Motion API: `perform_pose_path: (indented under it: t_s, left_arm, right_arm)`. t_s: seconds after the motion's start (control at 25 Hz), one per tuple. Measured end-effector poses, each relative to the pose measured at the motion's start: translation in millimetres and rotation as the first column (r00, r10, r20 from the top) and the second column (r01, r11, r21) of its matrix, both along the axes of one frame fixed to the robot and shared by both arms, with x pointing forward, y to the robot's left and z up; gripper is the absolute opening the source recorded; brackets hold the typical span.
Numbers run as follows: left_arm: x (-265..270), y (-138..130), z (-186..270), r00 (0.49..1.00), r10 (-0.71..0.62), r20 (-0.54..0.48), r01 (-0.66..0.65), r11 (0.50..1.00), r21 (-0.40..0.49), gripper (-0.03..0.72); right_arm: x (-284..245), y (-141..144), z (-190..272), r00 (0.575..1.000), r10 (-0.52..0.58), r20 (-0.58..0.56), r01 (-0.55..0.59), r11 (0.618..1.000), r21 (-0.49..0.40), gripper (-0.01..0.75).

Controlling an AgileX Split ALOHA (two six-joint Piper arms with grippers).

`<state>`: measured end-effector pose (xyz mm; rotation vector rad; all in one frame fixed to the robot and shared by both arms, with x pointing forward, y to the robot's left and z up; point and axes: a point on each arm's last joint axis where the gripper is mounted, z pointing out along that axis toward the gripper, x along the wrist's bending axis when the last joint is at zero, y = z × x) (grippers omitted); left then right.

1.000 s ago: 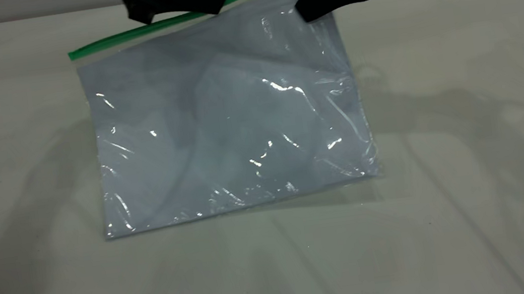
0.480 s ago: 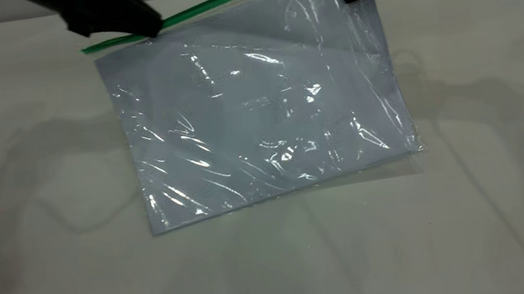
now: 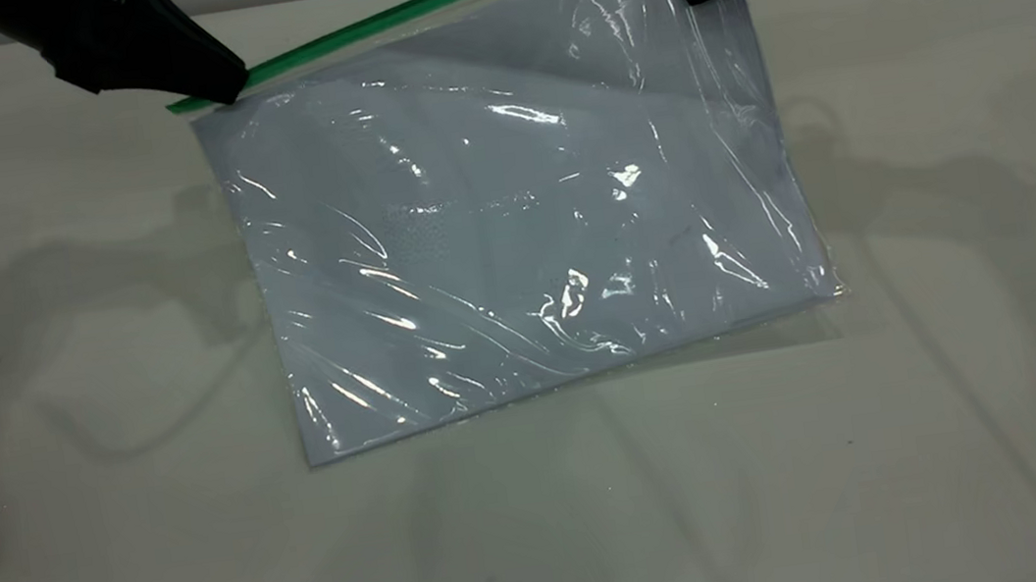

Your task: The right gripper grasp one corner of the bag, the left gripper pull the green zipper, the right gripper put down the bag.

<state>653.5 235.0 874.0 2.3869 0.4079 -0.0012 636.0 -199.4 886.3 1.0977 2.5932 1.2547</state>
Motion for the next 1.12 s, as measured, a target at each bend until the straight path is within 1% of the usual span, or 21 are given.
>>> perform_pose_path:
  t_s: [0.32,0.48,0.64,0.76,0.88,1.0,1.12]
  left_arm:
    - [-2,5,-2,1.000,-0.012,-0.018,0.013,0.999,0.044,0.049]
    - [-2,6,-3,1.000,-0.013,-0.021,0.014,0.999,0.051,0.049]
    - [-1,6,-3,1.000,0.000,-0.012,0.001,0.998,0.057,0.056]
    - [0,7,-4,1.000,0.001,-0.006,0.000,0.998,0.070,0.080]
    - [1,10,-4,1.000,0.011,0.008,-0.011,0.996,0.086,0.157]
    - [4,10,-3,0.999,0.050,0.013,-0.051,0.997,0.056,0.293]
    - [9,9,0,0.993,0.118,0.026,-0.119,0.993,0.024,0.426]
  right_arm:
    - [0,0,0,1.000,-0.002,-0.002,0.002,1.000,-0.002,0.035]
    - [0,-1,0,1.000,-0.014,-0.008,0.014,1.000,-0.002,0.040]
    - [2,-2,-1,0.998,-0.052,-0.023,0.052,0.999,-0.003,0.072]
    - [4,-5,-2,0.996,-0.090,-0.024,0.089,0.996,-0.013,0.165]
    - [7,-11,-2,0.991,-0.131,-0.023,0.131,0.991,-0.022,0.327]
    - [8,-12,-2,0.984,-0.172,-0.046,0.172,0.985,-0.007,0.511]
    - [10,-14,-3,0.974,-0.219,-0.053,0.218,0.976,-0.019,0.633]
